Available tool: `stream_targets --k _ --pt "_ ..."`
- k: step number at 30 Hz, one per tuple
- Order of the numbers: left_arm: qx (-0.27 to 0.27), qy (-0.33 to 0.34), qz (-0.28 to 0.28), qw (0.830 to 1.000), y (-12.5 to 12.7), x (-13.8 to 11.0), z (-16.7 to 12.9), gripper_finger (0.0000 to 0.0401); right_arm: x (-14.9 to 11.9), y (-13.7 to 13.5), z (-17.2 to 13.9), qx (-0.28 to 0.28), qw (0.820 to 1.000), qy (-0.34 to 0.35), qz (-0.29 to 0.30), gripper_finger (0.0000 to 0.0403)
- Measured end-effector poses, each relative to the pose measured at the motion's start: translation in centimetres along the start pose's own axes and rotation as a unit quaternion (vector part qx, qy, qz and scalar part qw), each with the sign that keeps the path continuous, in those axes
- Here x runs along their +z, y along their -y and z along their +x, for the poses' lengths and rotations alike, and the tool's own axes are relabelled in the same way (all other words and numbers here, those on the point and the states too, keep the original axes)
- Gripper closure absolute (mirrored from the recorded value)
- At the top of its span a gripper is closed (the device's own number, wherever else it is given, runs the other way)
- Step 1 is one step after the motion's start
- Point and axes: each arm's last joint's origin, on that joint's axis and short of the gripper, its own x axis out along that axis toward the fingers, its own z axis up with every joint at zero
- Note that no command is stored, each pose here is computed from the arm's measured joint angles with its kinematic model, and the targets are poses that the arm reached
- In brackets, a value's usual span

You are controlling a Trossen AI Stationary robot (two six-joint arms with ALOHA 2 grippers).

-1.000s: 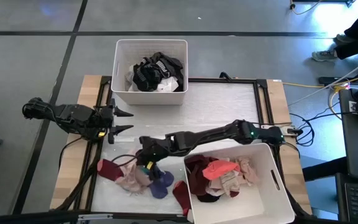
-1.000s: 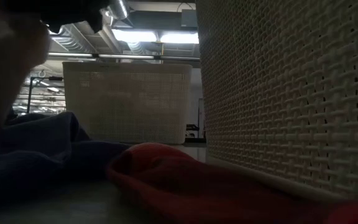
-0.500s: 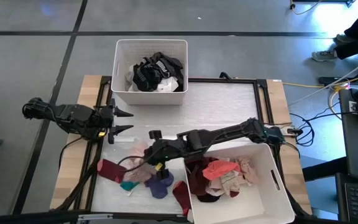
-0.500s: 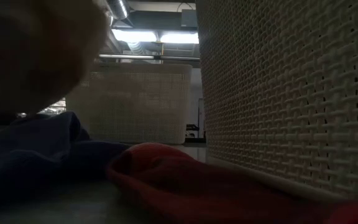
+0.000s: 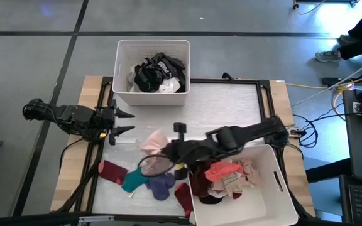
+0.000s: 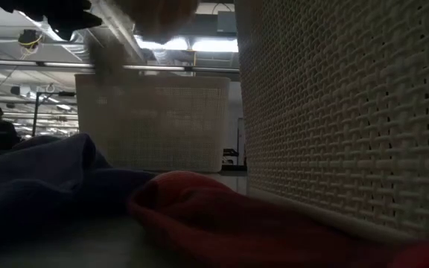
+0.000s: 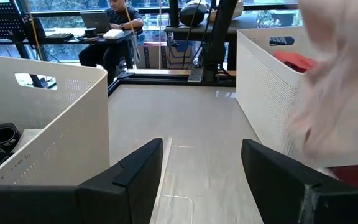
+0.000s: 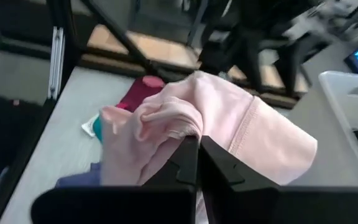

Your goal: Sort clothes

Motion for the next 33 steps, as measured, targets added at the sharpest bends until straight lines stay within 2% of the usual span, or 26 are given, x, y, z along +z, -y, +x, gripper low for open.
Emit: stream_targets --k 6,14,24,29,33 --pt "0.0 0.0 0.0 1.0 0.0 0.0 0.0 0.0191 0.9 -0.3 -5.1 -0.031 0.999 0.027 0.018 0.0393" --pt "0.0 0.0 -0.002 1.0 0.0 0.0 0.0 0.0191 0.8 -1.5 -11.8 -0.078 0.993 0.051 0.065 0.0393" --pt "0.0 0.0 -0.002 1.0 0.0 0.0 0.0 0.0191 -1.5 -4.7 -17.6 -0.06 0.982 0.03 0.178 0.0393" --pt "0.0 0.0 -0.002 1.0 0.0 0.0 0.0 0.0191 -3.6 -5.9 -19.1 -0.065 0.964 -0.017 0.259 0.0393" --pt "0.0 0.0 -0.002 1.0 0.0 0.0 0.0 0.0191 -5.0 -7.0 -19.9 -0.049 0.927 -0.075 0.364 0.0393"
